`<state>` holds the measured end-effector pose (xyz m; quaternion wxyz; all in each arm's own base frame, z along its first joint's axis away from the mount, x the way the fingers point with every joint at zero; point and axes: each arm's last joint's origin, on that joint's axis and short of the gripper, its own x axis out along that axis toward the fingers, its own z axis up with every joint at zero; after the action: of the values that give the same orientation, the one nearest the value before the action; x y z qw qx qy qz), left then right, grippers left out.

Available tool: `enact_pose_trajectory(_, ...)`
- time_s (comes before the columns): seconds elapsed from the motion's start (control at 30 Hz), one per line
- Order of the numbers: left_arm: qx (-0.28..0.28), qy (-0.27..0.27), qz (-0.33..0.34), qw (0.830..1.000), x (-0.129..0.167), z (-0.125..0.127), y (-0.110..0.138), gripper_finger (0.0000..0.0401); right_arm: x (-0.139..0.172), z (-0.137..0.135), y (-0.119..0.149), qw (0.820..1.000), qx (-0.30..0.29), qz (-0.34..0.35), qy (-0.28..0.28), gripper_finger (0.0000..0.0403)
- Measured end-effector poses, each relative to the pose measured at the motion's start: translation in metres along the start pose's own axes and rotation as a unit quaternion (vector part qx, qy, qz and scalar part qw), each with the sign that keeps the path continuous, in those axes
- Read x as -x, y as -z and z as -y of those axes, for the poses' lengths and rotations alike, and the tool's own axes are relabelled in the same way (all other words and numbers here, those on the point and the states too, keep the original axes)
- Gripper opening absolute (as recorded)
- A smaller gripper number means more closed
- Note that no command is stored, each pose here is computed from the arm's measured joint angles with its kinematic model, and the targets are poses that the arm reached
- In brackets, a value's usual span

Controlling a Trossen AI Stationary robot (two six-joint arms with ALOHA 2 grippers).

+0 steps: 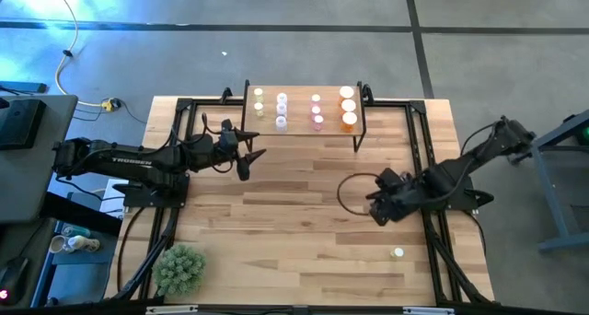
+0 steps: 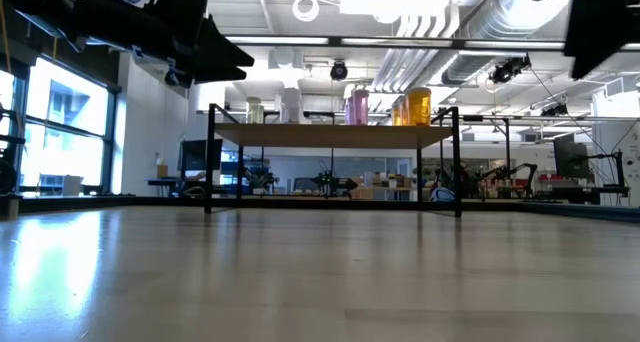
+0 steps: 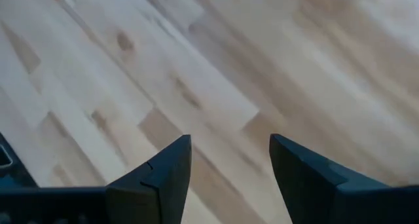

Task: Pick and place medicine bottles onto shelf by color
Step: Put the yellow pill bottle aligned with the other yellow pill bottles on the shelf

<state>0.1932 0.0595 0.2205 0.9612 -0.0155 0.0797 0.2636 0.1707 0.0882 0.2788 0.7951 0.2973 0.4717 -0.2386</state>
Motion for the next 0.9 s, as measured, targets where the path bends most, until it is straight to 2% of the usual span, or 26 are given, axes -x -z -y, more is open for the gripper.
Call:
enact_pose_trajectory(0.27, 0.000, 0.000, 0.000, 1.000, 0.000, 0.000, 0.000, 0.0271, 0.003, -0.005, 0.037, 0.999, -0.044, -0.024, -0.016, 0.0197)
enact_pose_trajectory(0.6, 0.000, 0.000, 0.000, 1.000, 0.000, 0.000, 0.000, 0.0271, 0.004, -0.020, 0.078, 0.996, -0.061, -0.059, -0.036, 0.0197)
enact_pose_trajectory(0.9, 0.000, 0.000, 0.000, 1.000, 0.000, 0.000, 0.000, 0.0271, 0.000, -0.027, 0.112, 0.994, -0.035, -0.102, -0.021, 0.0197)
